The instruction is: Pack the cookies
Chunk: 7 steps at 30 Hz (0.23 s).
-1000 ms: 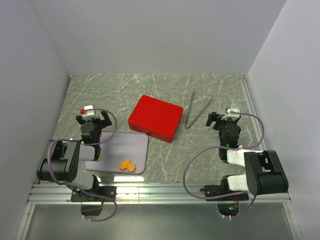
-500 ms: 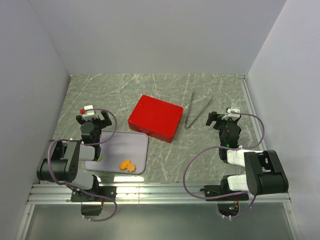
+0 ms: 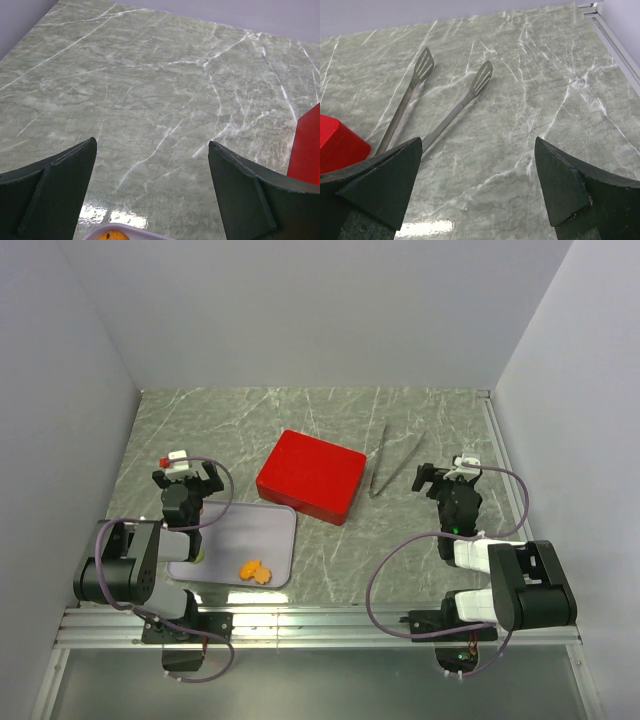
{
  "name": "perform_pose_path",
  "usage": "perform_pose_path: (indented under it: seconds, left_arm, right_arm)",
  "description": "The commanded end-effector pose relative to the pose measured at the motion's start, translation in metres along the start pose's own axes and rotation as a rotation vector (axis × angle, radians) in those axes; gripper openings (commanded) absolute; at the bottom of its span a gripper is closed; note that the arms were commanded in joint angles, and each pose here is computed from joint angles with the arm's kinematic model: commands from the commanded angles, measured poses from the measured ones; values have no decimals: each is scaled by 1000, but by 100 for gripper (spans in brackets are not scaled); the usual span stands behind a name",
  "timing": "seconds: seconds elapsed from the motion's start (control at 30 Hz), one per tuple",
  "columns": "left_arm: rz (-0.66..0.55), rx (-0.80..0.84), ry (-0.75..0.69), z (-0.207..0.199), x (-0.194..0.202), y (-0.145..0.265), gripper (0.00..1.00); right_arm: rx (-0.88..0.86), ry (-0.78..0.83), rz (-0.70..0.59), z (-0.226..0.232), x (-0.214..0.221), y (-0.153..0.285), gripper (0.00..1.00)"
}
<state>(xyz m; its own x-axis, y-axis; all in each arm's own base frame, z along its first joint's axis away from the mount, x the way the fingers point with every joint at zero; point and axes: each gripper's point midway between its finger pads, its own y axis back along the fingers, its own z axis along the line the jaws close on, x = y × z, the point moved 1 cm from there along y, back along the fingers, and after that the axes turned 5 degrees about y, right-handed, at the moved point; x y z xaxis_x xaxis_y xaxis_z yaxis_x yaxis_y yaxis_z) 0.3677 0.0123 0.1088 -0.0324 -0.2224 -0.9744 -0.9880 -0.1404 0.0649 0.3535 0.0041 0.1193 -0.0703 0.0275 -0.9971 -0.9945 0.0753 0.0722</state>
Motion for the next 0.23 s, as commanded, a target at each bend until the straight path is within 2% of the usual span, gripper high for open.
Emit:
perform_pose_path:
  seconds: [0.0,0.2]
  left_arm:
    - [-54,31,-2,-6,-16,-4,100]
    - [-50,41,2,-5,-16,-4,100]
  right_arm:
    - [9,3,-78,-2,-21,-2,100]
    - [7,3,-81,-1,-22,-2,100]
